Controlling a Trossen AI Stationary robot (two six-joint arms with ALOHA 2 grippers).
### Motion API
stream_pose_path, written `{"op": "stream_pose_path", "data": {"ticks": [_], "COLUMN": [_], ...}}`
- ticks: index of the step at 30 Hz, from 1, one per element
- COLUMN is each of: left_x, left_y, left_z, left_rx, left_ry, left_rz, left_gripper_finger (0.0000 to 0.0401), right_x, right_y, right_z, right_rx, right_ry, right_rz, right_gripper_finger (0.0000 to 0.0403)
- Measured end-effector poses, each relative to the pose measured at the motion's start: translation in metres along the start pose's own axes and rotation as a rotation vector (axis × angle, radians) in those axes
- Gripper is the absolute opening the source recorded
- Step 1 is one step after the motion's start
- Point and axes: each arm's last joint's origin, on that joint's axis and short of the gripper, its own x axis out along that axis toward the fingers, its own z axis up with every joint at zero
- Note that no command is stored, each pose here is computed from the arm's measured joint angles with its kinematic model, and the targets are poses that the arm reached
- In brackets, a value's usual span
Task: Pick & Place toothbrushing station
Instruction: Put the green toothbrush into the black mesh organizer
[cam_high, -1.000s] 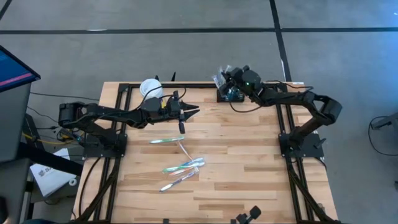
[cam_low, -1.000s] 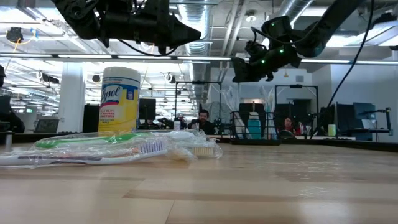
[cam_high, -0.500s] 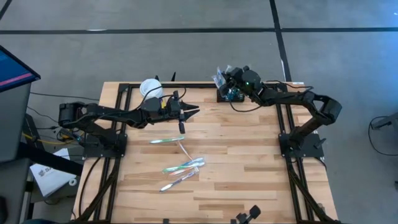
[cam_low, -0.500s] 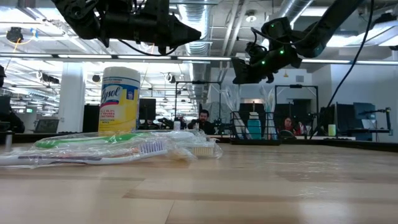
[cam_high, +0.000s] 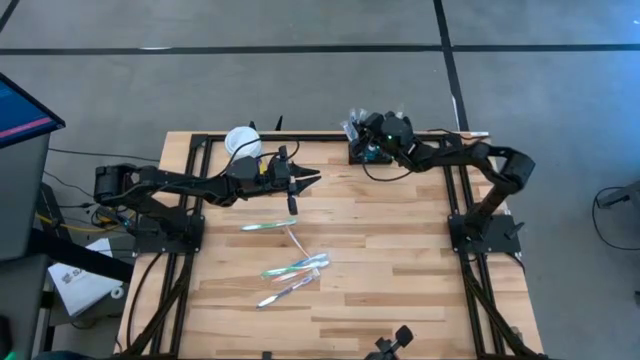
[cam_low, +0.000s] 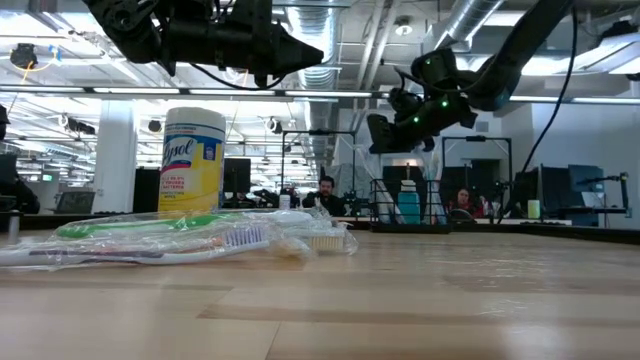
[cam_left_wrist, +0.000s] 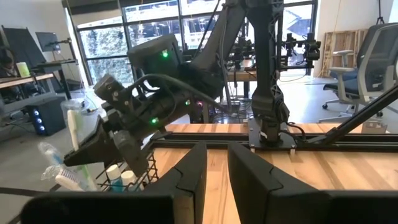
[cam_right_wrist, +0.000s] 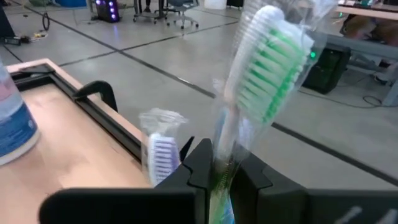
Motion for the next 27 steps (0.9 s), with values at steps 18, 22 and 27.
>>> {"op": "stream_pose_path", "data": {"ticks": [18,22,27], "left_x": [0.0000,0.0000,0.0000], "left_y": [0.0000,0.0000,0.0000], "left_z": [-0.0002,-0.0002,-0.0002], "left_rx": [0.000,0.000,0.000], "left_ry": [0.002,0.002,0.003], "left_rz": [0.000,0.000,0.000], "left_gripper_finger": [0.0058,0.0058,0.0058], "right_x": [0.0005,0.0005,0.0004], "right_y": [0.0005,0.0004,0.0004], "right_z": [-0.0024,-0.0024,-0.0005], "right_rx": [-0.005,-0.006,-0.002], "right_ry": [0.016,0.015,-0.003], "right_rz": [0.001,0.000,0.001], "right_gripper_finger": [0.0065,0.0066,0.0067]}}
